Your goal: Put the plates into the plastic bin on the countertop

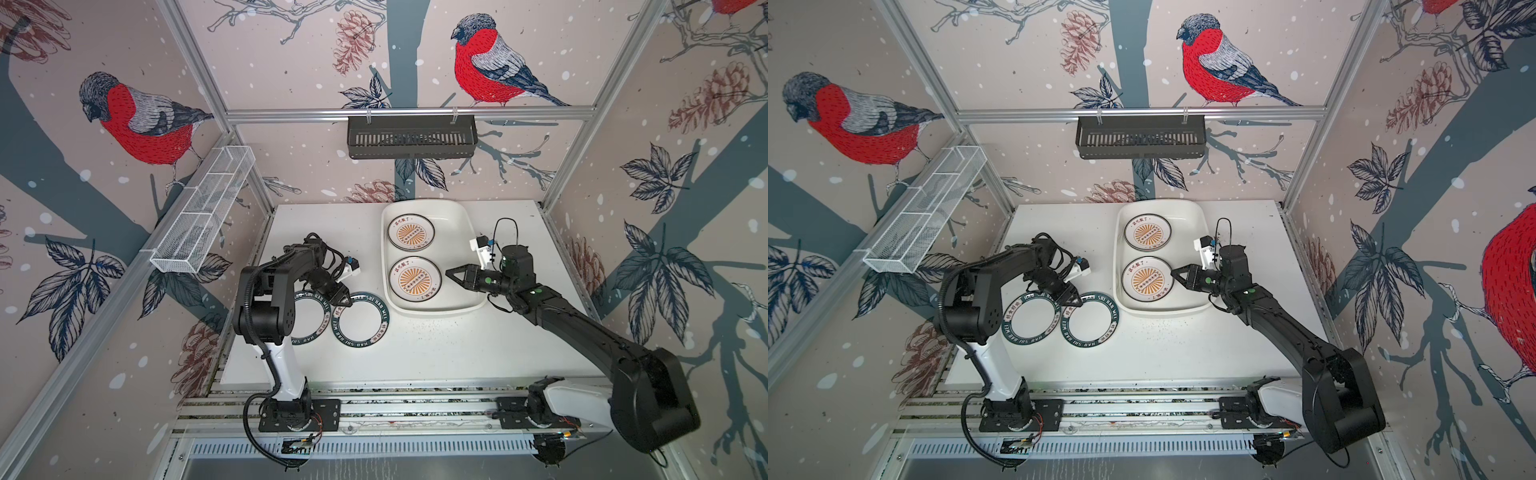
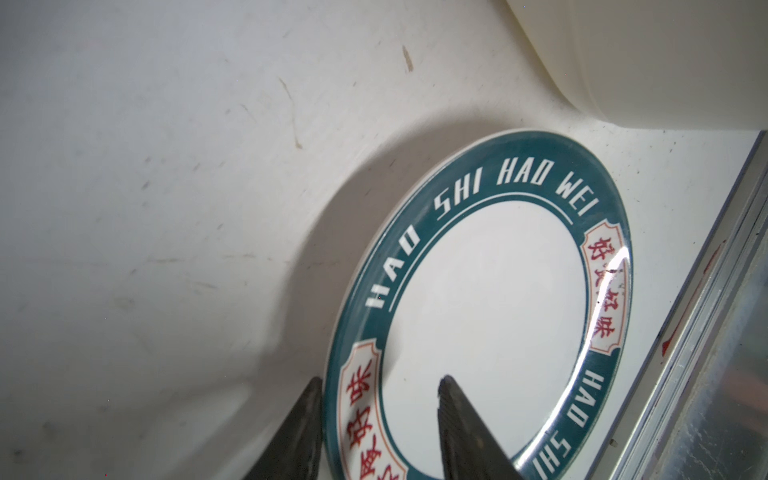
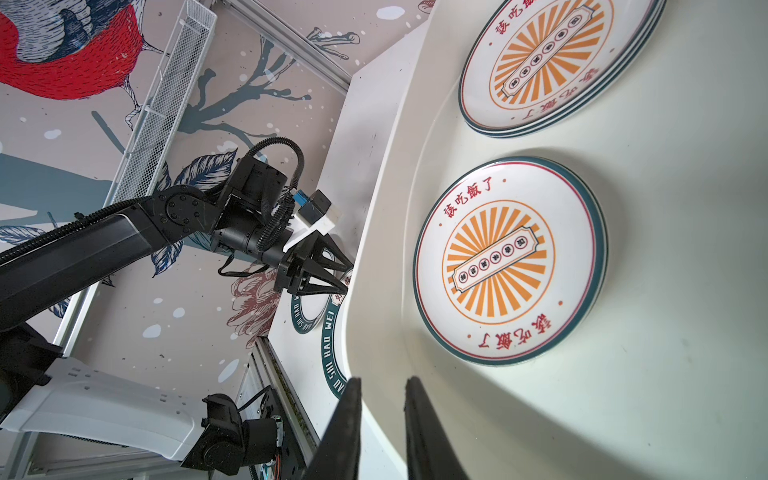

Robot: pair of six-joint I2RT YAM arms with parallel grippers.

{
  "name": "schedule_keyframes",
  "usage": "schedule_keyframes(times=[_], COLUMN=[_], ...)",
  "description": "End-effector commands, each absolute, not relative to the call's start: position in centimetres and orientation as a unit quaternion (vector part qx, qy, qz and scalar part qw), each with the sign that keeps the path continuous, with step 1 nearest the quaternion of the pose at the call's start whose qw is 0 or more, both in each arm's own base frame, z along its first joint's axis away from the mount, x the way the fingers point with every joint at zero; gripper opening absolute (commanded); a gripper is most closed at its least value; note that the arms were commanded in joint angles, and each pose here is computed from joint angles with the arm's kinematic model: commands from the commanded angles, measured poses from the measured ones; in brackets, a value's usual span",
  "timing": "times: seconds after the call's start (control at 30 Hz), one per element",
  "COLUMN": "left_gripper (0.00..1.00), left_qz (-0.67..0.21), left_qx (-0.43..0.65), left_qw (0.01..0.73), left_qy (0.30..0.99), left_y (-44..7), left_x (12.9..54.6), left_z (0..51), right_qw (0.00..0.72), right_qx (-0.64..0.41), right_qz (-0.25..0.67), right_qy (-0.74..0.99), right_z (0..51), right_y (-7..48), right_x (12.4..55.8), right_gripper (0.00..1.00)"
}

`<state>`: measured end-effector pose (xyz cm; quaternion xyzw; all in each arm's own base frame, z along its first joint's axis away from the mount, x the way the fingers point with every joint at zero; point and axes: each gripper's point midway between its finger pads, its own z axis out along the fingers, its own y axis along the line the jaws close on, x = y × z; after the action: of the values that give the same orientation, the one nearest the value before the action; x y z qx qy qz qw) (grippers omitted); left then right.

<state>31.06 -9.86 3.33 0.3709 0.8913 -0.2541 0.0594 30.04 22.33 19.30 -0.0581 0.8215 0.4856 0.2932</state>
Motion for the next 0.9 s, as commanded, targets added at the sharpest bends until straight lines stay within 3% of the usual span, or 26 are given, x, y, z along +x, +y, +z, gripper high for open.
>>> schedule_keyframes(times=[0.0, 0.6, 0.73, 0.87], left_gripper=[0.44, 0.19, 0.15, 0.17], left_qz=[-0.272, -0.286, -0.292, -0.29], left_qx=[0.38, 0.372, 0.37, 0.369], left_qw=[0.05, 0.05, 0.05, 0.045], left_qy=[0.883, 0.882, 0.881, 0.882], left_y=[-10.34, -10.81, -10.98, -10.87], left_x=[30.3, 30.98, 31.22, 31.29], left_z=[3.36, 3.42, 3.49, 3.23], right_qw=[0.306, 0.309, 0.31, 0.309], right_qx=[-0.069, -0.066, -0.065, -0.065], right_qz=[0.498, 0.506, 0.508, 0.509], right_qy=[0.809, 0.803, 0.801, 0.801], right_z=[20.38, 20.61, 20.65, 20.68], right_y=[22.77, 22.91, 22.94, 22.98], right_x=[30.25, 30.36, 30.38, 30.35], right_gripper=[0.21, 0.21, 0.21, 0.2])
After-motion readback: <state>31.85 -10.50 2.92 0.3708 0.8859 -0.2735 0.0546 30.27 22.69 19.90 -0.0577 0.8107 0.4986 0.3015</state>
